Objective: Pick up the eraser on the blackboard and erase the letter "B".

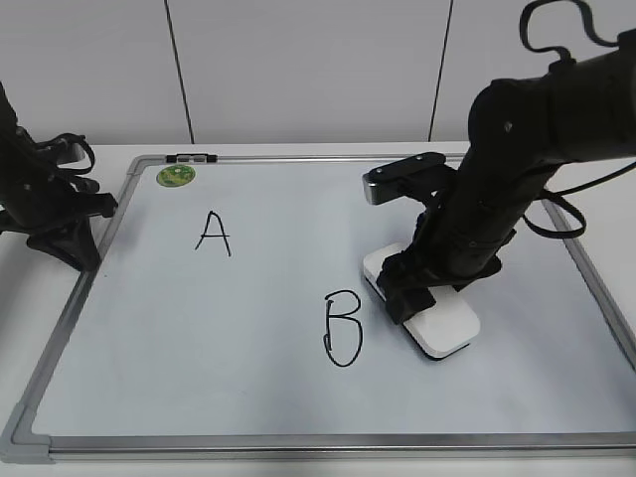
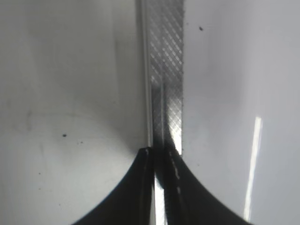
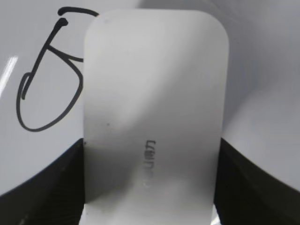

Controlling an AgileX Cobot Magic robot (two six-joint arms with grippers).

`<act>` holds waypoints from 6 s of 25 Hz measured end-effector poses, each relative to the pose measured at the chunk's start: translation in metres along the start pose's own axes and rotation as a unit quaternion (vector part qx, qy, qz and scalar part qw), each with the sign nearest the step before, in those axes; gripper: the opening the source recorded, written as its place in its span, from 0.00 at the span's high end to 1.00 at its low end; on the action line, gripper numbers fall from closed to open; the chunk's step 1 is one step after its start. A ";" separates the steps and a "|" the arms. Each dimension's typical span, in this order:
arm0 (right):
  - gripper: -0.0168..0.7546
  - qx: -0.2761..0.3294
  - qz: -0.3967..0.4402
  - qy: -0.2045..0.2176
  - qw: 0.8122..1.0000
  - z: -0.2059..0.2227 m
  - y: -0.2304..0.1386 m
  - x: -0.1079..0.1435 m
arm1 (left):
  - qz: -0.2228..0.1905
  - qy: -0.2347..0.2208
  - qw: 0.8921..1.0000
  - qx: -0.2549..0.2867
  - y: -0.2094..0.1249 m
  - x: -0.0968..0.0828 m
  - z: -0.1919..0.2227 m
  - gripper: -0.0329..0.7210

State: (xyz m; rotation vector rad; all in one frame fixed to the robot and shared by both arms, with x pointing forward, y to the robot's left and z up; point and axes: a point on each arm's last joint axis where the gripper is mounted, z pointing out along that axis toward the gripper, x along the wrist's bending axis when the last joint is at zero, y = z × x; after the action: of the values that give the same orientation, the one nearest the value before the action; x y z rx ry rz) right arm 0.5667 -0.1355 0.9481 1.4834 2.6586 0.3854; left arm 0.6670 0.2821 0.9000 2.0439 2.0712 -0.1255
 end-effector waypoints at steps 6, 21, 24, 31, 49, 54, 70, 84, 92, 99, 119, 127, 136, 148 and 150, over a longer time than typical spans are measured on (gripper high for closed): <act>0.28 0.005 -0.002 -0.003 1.000 0.026 0.004 -0.002 | 0.000 0.000 1.000 0.000 0.000 0.000 0.000 0.91; 0.28 -0.032 -0.087 -0.005 0.996 0.045 0.021 0.047 | -0.002 -0.002 1.000 -0.001 0.000 0.001 0.000 0.91; 0.28 -0.035 -0.114 0.002 0.993 0.046 0.023 0.069 | -0.003 -0.002 1.000 0.000 0.000 0.001 0.000 0.91; 0.28 -0.032 -0.172 0.008 0.984 0.048 0.021 0.107 | -0.003 -0.002 1.000 0.000 0.000 0.001 0.000 0.91; 0.29 -0.019 -0.188 -0.031 0.982 0.046 0.026 0.109 | -0.003 -0.002 1.000 0.000 0.000 0.001 0.000 0.91; 0.29 -0.009 -0.168 -0.042 0.985 0.045 0.026 0.101 | -0.003 -0.002 1.000 0.000 0.000 0.001 0.000 0.91; 0.29 0.001 -0.084 -0.067 0.994 0.040 0.031 0.032 | -0.002 -0.001 1.000 0.000 0.000 0.001 0.000 0.91; 0.29 -0.029 -0.059 -0.096 0.993 -0.017 0.030 0.004 | -0.002 -0.001 1.000 0.000 0.000 0.001 0.000 0.91; 0.29 -0.082 -0.024 -0.126 0.988 -0.073 0.025 -0.026 | -0.002 -0.001 1.000 0.000 0.000 0.001 0.000 0.91; 0.29 -0.068 0.082 -0.156 0.982 -0.085 0.002 -0.102 | -0.002 -0.001 1.000 0.000 0.000 0.001 0.000 0.91; 0.29 -0.060 0.215 -0.101 0.970 -0.037 -0.021 -0.174 | -0.002 -0.001 1.000 0.000 0.000 0.001 0.000 0.91; 0.29 -0.056 0.228 -0.090 0.968 -0.008 -0.019 -0.179 | -0.002 -0.001 1.000 0.000 0.000 0.001 0.000 0.91; 0.27 -0.047 0.230 -0.088 0.968 0.007 -0.021 -0.182 | -0.002 -0.001 1.000 0.000 0.000 0.001 0.000 0.91; 0.16 -0.071 0.240 -0.093 0.964 -0.004 -0.017 -0.182 | -0.002 -0.001 1.000 0.001 0.000 0.001 0.000 0.89; 0.16 -0.089 0.238 -0.099 0.962 -0.019 -0.014 -0.180 | 0.000 -0.001 1.000 0.002 0.000 0.001 0.000 0.85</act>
State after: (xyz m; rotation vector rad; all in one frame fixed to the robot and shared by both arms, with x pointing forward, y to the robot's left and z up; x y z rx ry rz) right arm 0.6468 -0.2985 0.9523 1.9715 2.0396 0.4606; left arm 0.6667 0.2829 0.9000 2.0448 2.0708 -0.1311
